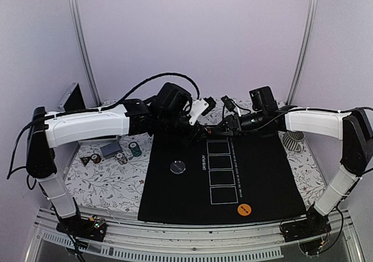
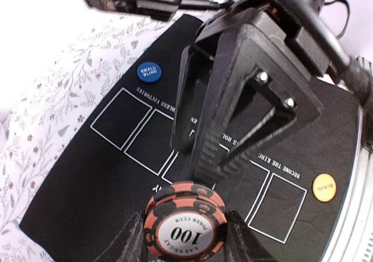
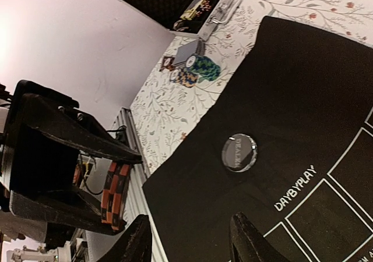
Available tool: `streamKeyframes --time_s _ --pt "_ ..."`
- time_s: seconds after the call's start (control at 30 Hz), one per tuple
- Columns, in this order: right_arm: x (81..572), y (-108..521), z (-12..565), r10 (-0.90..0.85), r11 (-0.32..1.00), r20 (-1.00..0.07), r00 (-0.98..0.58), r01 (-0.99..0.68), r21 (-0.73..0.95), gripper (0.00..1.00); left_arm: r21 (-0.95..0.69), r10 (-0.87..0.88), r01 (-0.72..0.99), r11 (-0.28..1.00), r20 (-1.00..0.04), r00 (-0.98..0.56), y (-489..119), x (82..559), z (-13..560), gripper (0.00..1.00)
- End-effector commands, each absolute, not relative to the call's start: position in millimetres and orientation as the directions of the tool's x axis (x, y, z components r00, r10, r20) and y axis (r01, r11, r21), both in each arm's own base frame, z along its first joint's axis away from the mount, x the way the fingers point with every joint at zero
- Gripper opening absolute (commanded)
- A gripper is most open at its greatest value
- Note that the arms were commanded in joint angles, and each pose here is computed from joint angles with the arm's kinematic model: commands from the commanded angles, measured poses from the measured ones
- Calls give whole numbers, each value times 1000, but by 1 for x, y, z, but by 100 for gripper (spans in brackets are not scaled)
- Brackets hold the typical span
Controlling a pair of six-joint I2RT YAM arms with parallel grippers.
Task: Distribute texas hold em gaming equipment
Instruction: Place the pile of poker chips at the dealer area.
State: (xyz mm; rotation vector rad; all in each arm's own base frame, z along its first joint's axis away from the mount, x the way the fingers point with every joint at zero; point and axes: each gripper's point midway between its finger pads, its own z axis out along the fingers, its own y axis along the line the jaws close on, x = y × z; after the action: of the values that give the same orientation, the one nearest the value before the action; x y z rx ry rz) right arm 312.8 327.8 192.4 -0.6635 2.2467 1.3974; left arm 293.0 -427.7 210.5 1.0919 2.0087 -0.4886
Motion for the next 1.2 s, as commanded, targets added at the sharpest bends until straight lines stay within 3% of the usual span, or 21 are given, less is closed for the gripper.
streamKeyframes --time_s 0.0,0.2,0.47,0.63,0.9,1.17 --pt "301 346 229 -168 193 -606 -777 -629 753 45 86 543 853 514 -803 -246 -435 291 213 0" --pt "296 357 225 -177 183 -585 -791 -611 770 42 108 552 845 524 -798 -241 -437 292 212 0" --pt "331 331 196 -115 431 -561 -820 -550 715 43 114 584 777 620 -728 -359 -406 315 180 0" --pt "348 304 188 -49 505 -535 -843 -483 716 43 103 577 763 638 -720 -385 -396 324 170 0" --pt "356 283 186 -42 629 -582 -812 -474 617 43 16 517 601 799 -529 -673 -334 374 76 0" --pt "358 272 190 -45 680 -616 -787 -476 558 44 44 494 520 853 -388 -778 -313 388 14 0"
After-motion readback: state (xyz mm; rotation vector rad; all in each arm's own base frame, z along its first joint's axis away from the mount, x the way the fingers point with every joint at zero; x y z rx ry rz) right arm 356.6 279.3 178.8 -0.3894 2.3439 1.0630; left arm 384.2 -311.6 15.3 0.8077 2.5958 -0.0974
